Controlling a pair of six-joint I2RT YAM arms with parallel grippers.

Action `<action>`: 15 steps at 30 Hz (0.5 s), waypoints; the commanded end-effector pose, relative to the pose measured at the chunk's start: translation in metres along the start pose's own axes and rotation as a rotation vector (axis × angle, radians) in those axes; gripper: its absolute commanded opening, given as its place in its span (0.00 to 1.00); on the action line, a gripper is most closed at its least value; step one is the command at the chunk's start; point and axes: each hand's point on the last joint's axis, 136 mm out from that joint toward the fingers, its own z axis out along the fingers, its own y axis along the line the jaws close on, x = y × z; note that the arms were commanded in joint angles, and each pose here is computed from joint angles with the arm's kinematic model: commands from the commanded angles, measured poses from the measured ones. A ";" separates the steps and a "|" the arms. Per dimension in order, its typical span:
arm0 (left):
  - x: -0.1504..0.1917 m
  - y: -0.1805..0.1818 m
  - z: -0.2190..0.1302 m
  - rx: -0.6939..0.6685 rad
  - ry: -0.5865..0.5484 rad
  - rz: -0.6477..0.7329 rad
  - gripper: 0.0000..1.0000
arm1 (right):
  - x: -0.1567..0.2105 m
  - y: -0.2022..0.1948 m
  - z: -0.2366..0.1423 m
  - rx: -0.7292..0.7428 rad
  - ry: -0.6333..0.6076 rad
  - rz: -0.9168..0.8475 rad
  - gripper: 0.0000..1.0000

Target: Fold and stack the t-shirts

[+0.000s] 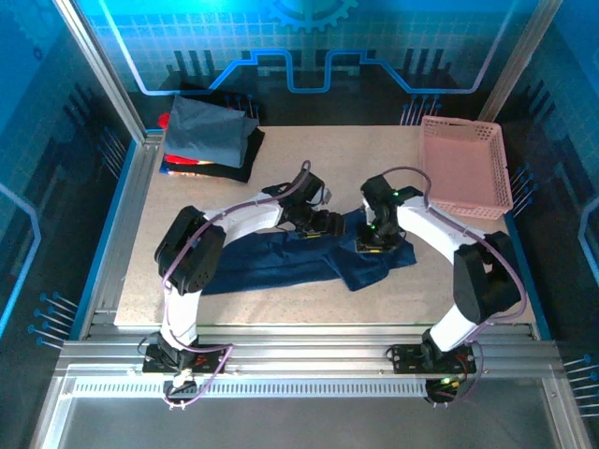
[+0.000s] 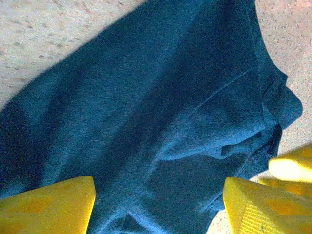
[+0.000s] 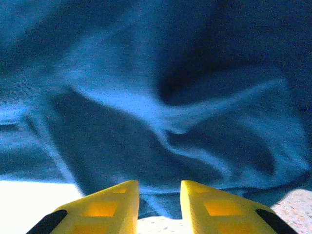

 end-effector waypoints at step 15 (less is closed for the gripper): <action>-0.002 0.055 -0.026 -0.065 -0.018 -0.099 0.72 | 0.011 -0.059 0.004 0.027 -0.040 0.248 0.29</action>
